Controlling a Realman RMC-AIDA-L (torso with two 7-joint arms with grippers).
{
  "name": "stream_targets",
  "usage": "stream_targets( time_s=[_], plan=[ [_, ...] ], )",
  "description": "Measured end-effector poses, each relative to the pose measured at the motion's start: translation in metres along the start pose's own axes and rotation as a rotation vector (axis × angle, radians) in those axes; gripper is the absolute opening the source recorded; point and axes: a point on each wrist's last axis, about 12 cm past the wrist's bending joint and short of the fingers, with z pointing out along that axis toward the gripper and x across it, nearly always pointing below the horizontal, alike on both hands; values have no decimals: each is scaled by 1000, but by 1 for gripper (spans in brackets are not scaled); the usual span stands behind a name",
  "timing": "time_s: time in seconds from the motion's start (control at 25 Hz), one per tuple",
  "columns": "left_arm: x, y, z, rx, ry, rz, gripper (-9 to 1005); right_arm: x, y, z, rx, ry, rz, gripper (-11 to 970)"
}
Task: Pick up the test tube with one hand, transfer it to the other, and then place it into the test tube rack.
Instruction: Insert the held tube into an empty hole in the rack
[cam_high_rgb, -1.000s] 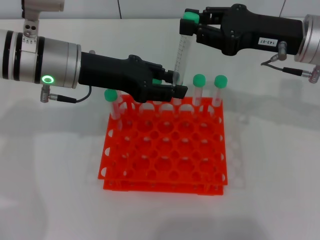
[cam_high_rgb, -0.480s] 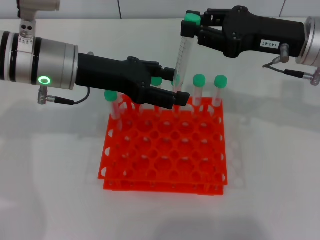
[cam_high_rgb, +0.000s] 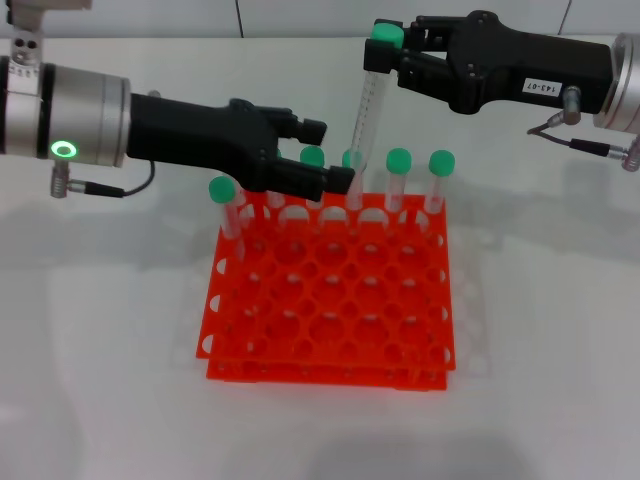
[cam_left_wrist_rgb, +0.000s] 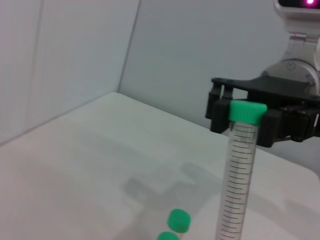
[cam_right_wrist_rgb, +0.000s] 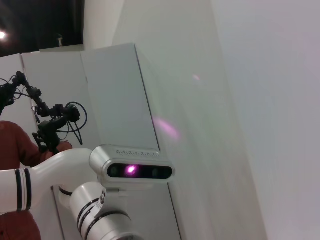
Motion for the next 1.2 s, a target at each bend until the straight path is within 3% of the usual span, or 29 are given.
stream_targets(
  time_s=[0.56, 0.84, 1.08, 1.2],
  plan=[
    [7, -8, -35, -115, -13, -1, 874, 5, 1, -5, 16, 1, 11, 265],
    [34, -30, -78, -165, -16, -39, 873, 12, 2, -8, 23, -1, 30, 265],
    [52, -41, -93, -164, 8, -81, 873, 22, 9, -13, 27, -9, 53, 265],
    [72, -52, -109, -187, 55, -140, 872, 23, 10, -9, 19, -7, 54, 265]
  ],
)
